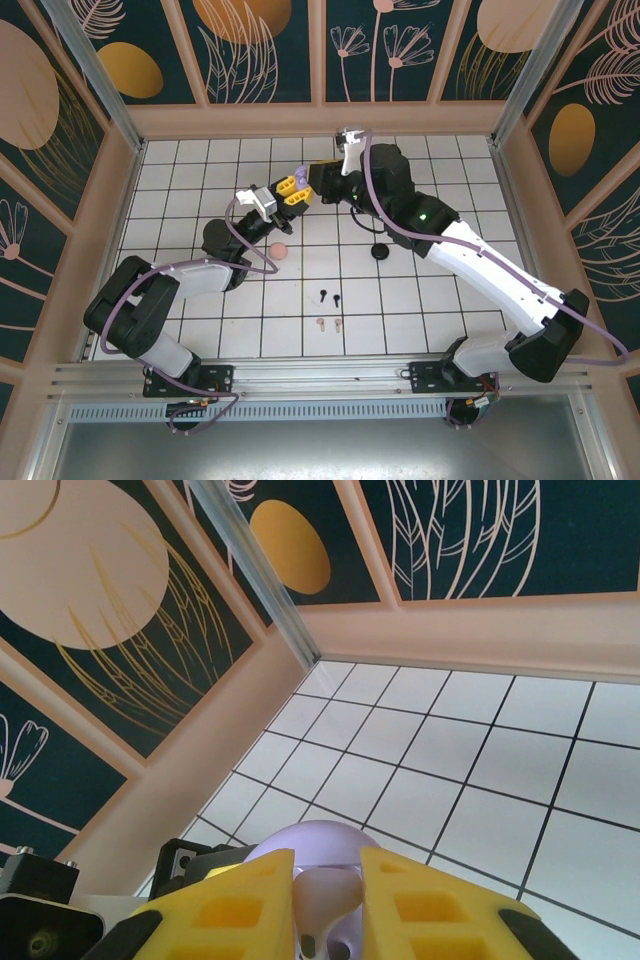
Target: Insert wireless bluetooth earbuds into charging case
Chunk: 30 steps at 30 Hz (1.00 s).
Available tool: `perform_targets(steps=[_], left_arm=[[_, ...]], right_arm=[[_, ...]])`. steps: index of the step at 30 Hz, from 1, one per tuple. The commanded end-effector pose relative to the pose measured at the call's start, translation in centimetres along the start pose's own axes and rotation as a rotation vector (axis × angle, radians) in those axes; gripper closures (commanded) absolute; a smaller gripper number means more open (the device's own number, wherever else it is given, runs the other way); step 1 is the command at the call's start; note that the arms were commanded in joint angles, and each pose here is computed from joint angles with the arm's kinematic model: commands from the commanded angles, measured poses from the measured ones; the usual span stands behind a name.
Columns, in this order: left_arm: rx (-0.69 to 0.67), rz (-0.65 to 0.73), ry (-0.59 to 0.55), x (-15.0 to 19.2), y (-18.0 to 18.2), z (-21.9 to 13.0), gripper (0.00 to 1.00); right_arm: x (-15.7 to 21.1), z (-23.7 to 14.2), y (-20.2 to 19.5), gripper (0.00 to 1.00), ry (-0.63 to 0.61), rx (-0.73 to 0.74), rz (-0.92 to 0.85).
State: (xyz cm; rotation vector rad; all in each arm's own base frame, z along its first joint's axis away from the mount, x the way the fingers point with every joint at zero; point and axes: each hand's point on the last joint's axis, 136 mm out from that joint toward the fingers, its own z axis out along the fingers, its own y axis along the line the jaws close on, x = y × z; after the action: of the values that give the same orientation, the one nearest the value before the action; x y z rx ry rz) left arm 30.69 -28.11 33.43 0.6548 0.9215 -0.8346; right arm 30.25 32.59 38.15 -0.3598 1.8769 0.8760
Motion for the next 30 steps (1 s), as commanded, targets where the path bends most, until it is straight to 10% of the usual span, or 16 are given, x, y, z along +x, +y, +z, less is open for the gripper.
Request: perform_targets(steps=[1,30], left_arm=[[0.024,0.015,-0.073,-2.1,-0.4,0.5,1.00],[0.027,0.014,-0.078,-2.5,-0.4,0.6,1.00]], right_arm=[[-0.2,0.4,0.7,0.80,-0.019,-0.029,0.000],[2.7,1.0,-0.5,0.81,0.043,0.012,-0.118]])
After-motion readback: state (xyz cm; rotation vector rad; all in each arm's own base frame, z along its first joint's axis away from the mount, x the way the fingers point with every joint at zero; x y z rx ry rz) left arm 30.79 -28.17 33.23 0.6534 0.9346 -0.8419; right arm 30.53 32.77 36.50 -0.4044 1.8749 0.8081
